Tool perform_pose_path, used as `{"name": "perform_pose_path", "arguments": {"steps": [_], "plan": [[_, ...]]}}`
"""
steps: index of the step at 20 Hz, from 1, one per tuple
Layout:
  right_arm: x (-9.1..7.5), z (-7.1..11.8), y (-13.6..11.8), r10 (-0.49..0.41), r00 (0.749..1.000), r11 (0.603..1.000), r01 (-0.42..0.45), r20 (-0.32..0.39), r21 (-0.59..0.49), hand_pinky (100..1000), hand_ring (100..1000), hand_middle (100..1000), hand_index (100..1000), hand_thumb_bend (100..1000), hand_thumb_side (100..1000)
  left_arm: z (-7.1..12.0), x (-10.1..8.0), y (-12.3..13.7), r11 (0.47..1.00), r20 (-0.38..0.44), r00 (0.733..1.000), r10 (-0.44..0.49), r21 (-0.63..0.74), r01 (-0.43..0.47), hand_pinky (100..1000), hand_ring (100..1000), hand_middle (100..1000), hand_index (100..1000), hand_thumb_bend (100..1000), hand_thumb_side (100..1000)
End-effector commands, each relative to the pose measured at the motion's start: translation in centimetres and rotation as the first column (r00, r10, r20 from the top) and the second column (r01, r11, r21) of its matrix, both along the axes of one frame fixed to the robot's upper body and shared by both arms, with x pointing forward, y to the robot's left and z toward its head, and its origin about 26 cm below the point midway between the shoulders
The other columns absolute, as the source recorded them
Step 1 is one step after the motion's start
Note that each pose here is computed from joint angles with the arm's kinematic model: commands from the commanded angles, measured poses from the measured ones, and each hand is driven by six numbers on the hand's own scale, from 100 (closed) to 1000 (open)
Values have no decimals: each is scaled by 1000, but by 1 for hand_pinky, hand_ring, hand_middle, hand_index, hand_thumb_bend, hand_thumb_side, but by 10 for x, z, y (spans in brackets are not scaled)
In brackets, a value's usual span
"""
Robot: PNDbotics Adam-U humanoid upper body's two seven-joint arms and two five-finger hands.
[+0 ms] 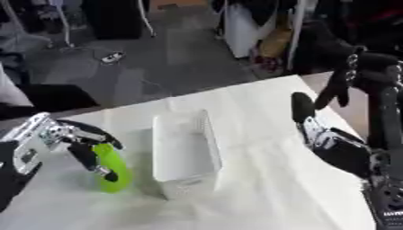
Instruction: Pick up objects on the table and place them in the box.
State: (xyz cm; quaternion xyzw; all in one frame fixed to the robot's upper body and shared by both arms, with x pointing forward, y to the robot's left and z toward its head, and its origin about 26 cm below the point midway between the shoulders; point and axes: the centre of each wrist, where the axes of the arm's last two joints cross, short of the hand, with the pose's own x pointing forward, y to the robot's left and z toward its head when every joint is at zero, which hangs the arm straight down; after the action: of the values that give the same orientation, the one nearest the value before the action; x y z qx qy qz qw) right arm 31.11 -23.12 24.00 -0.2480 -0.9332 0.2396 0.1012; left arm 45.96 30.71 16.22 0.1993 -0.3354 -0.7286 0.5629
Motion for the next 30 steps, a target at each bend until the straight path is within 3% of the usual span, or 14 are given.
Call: {"name": "perform_pose_path", "arguments": {"steps": [1,15,17,18,19,20,21,22,25,26,27,28,29,30], "plan": [[-2,8,2,11,999,1000,-11,30,-4,136,302,299,359,303,445,11,1,6,1000,28,1000,12,-8,-12,674,959,1000,1000,657,566],[-2,9,3,16,999,1000,-16,32,0,136,302,298,359,304,444,5,3,9,999,15,999,31,-42,-30,613,925,1000,1000,622,524],[-2,9,3,16,999,1000,-16,32,0,136,302,298,359,304,444,5,3,9,998,15,999,32,-47,-32,593,906,1000,991,613,520],[-2,9,3,16,999,1000,-16,32,0,136,302,298,359,304,444,5,3,9,998,18,999,33,-49,-32,538,840,966,950,584,502],[-2,9,3,16,999,1000,-16,32,1,136,302,298,359,303,444,5,3,8,998,23,999,35,-49,-34,585,894,1000,980,607,516],[-2,9,3,16,999,1000,-16,32,1,136,302,298,359,304,444,5,3,8,998,28,999,37,-49,-35,435,732,908,899,544,499],[-2,9,3,16,999,1000,-16,33,1,136,302,298,359,304,444,5,3,8,998,38,998,40,-48,-38,467,763,927,914,559,495],[-2,9,3,16,999,1000,-16,32,1,136,302,298,359,304,444,5,3,8,998,52,998,43,-49,-41,312,606,832,832,476,499],[-2,9,3,16,999,1000,-16,32,1,136,302,298,359,304,444,5,2,8,997,109,992,58,-60,-52,100,410,622,692,231,555],[-2,9,3,16,999,1000,-16,32,0,136,302,298,359,303,444,6,2,8,996,135,989,63,-68,-54,100,312,524,632,112,623],[-2,9,3,16,999,1000,-16,32,0,136,302,298,359,306,445,5,2,8,996,157,985,67,-74,-56,100,290,505,653,165,586],[-2,9,3,16,999,1000,-16,32,0,136,302,298,359,303,444,5,2,8,995,178,982,69,-80,-56,100,202,419,555,100,697],[-2,9,3,16,999,1000,-16,32,0,136,302,298,359,303,444,6,1,8,995,202,977,71,-89,-54,100,202,419,555,100,697],[-2,9,3,16,999,1000,-16,32,0,136,302,298,359,303,444,5,1,8,994,220,973,72,-96,-52,100,107,308,477,100,669]]}}
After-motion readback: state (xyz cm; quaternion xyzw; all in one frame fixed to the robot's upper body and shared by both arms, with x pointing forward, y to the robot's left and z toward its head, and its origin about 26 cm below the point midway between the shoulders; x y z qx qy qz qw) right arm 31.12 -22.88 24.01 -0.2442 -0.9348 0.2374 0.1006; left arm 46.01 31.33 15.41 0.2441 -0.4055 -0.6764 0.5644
